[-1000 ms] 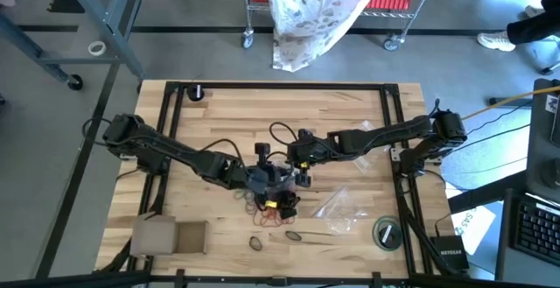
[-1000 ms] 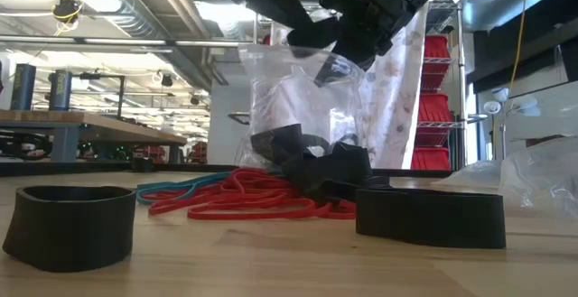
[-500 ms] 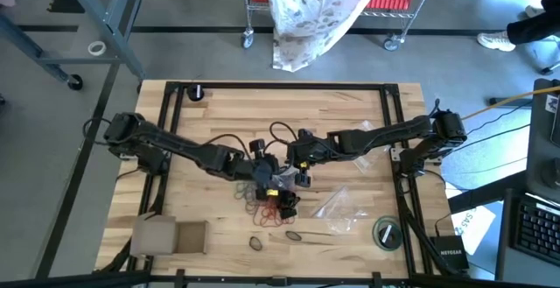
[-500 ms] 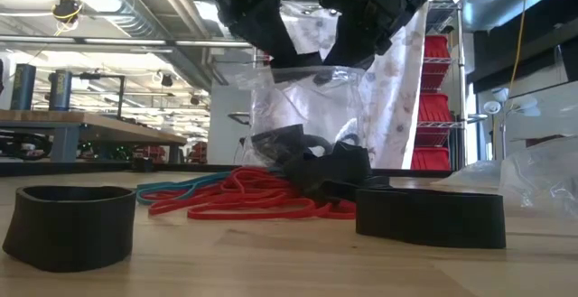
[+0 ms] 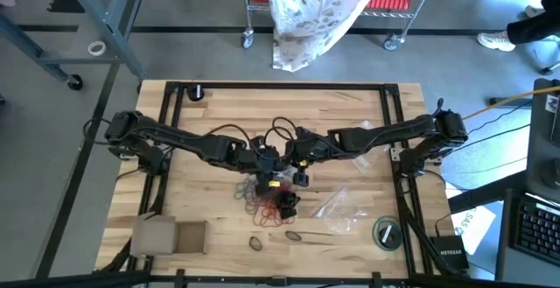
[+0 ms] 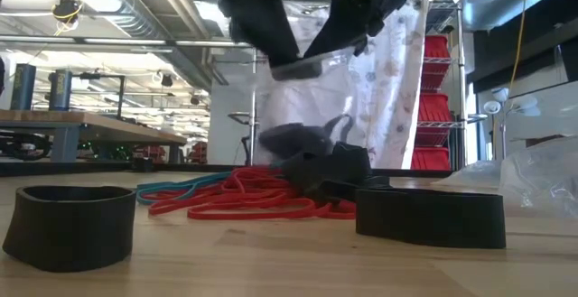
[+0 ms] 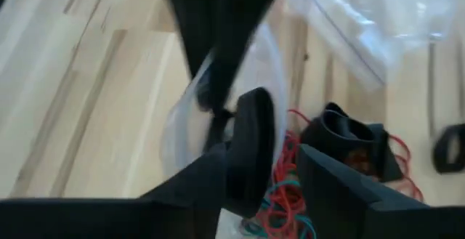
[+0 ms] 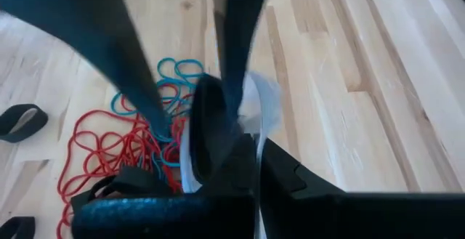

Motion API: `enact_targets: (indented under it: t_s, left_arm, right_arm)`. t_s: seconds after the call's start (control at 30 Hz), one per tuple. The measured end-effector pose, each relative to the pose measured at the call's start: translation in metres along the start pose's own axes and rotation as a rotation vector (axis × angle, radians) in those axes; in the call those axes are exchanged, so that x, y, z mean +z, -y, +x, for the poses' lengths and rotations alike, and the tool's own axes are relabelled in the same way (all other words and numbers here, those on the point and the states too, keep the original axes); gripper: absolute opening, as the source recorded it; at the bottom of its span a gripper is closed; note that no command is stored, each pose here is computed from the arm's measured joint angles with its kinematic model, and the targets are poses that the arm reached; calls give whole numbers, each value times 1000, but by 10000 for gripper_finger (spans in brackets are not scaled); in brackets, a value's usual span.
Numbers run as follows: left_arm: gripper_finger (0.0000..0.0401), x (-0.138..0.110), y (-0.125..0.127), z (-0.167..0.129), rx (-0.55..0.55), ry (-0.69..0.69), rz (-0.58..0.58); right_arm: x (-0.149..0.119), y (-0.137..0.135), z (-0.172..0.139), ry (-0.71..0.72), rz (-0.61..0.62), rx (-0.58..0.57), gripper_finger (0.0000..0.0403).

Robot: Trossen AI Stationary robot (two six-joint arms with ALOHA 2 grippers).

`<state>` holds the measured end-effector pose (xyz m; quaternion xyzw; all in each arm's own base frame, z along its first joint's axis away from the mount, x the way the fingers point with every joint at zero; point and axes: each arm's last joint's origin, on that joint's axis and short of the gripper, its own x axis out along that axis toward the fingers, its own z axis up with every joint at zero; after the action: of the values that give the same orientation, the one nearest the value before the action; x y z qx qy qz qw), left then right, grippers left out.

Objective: Sort rubber bands
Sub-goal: Put the black rubber band into the transparent zip lock bag

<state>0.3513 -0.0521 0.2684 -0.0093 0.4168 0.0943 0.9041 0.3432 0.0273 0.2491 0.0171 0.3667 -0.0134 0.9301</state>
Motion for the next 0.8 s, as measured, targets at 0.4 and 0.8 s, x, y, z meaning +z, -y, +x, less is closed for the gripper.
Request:
enact_targets:
  t_s: [0.4,0.8]
  left_arm:
    - [174,-3,38,-31,-45,28,93]
    - [171,-15,52,-19,22,58,128]
  right_arm:
    - [-5,3,0,-53,-1,-72,1]
    - [-5,-6,0,-37,-25,-77,1]
